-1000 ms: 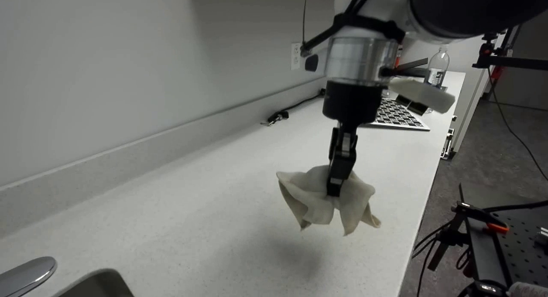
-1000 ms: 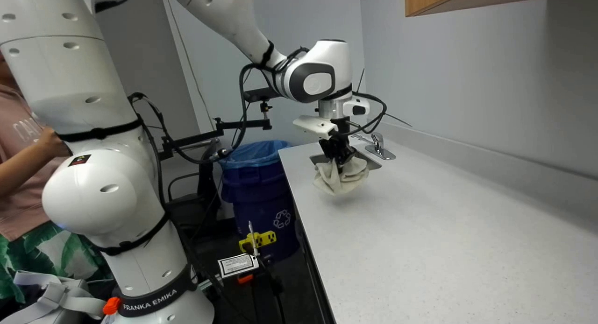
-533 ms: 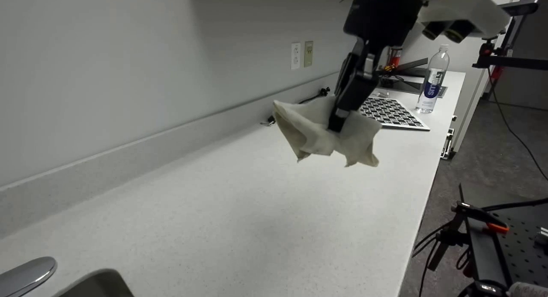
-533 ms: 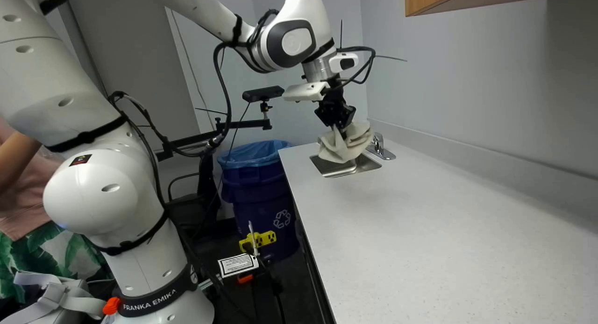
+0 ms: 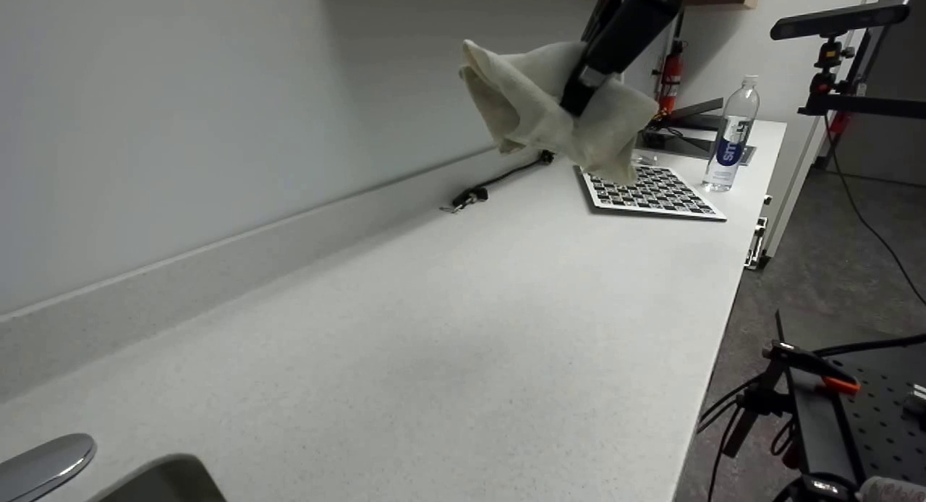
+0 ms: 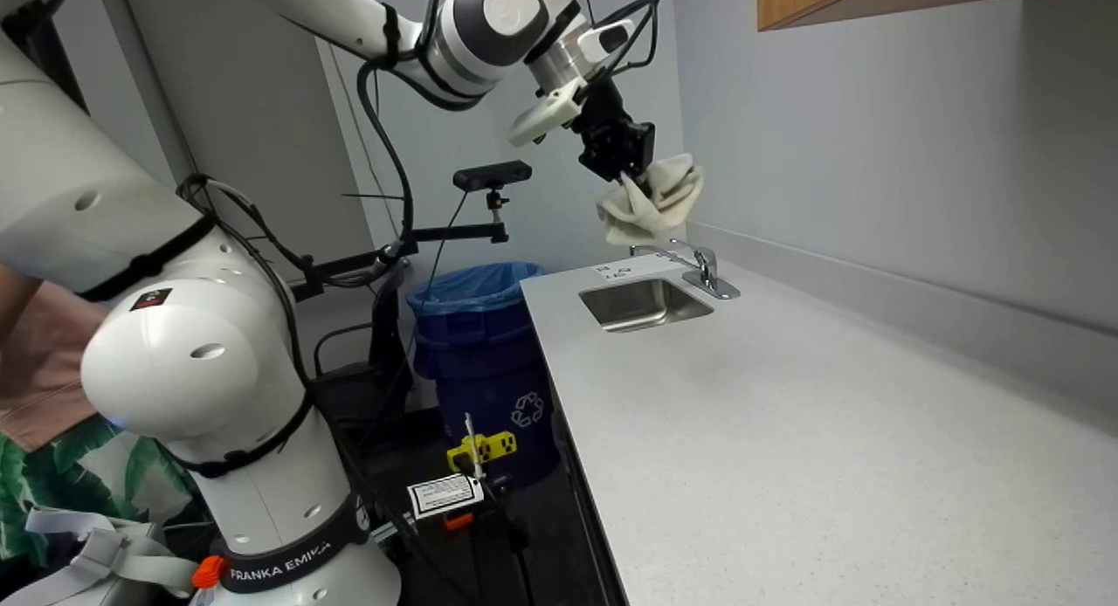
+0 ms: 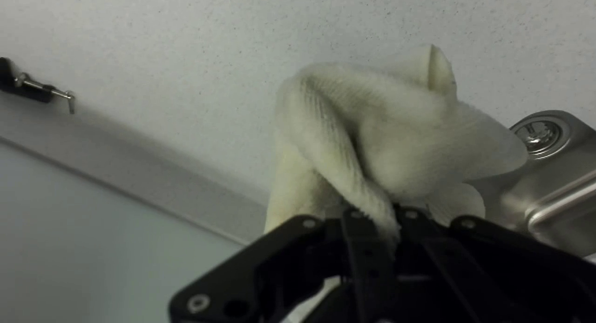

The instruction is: Use the white cloth to wipe the cupboard

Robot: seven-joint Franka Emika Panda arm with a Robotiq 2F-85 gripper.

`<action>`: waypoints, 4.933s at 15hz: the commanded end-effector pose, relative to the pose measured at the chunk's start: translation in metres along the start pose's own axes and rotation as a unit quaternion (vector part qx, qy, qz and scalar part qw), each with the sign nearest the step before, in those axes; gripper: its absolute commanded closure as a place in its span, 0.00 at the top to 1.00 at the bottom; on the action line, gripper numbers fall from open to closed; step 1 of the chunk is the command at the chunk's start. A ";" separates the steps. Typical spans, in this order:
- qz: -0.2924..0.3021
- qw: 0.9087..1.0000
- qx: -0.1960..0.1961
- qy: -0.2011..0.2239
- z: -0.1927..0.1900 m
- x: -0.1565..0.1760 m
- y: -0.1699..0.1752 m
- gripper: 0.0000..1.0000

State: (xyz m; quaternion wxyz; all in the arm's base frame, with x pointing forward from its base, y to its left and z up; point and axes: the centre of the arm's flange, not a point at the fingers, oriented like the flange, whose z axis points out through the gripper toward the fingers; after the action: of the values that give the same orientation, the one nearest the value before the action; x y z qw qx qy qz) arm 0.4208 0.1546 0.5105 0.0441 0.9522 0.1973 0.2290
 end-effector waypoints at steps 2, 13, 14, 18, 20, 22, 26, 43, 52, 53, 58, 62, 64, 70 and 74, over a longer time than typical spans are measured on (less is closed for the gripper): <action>-0.003 1.000 -0.002 0.021 -0.017 -0.005 -0.005 0.02; -0.004 1.000 -0.001 0.009 -0.009 0.001 -0.003 0.08; -0.004 1.000 -0.001 0.009 -0.009 0.001 -0.003 0.02; 0.011 1.000 -0.012 0.018 -0.018 0.007 0.014 0.02; 0.025 0.999 -0.018 0.029 -0.031 0.009 0.033 0.02; 0.043 0.998 -0.025 0.044 -0.046 0.012 0.053 0.02; 0.080 0.992 -0.043 0.086 -0.084 0.022 0.089 0.02; 0.157 0.916 -0.153 0.337 -0.181 0.040 0.185 0.02; 0.178 0.890 -0.151 0.391 -0.193 0.058 0.180 0.02; 0.173 0.886 -0.153 0.402 -0.202 0.061 0.178 0.02; 0.144 0.853 -0.169 0.472 -0.251 0.079 0.168 0.02; 0.132 0.827 -0.187 0.514 -0.281 0.095 0.174 0.02; 0.133 0.823 -0.191 0.519 -0.286 0.100 0.179 0.02; 0.151 0.836 -0.168 0.501 -0.266 0.086 0.196 0.02; 0.173 0.836 -0.135 0.504 -0.255 0.069 0.204 0.02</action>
State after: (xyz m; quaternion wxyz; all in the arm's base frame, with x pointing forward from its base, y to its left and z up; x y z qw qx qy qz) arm 0.4129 0.0231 0.8227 0.0524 0.7009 0.0040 0.7113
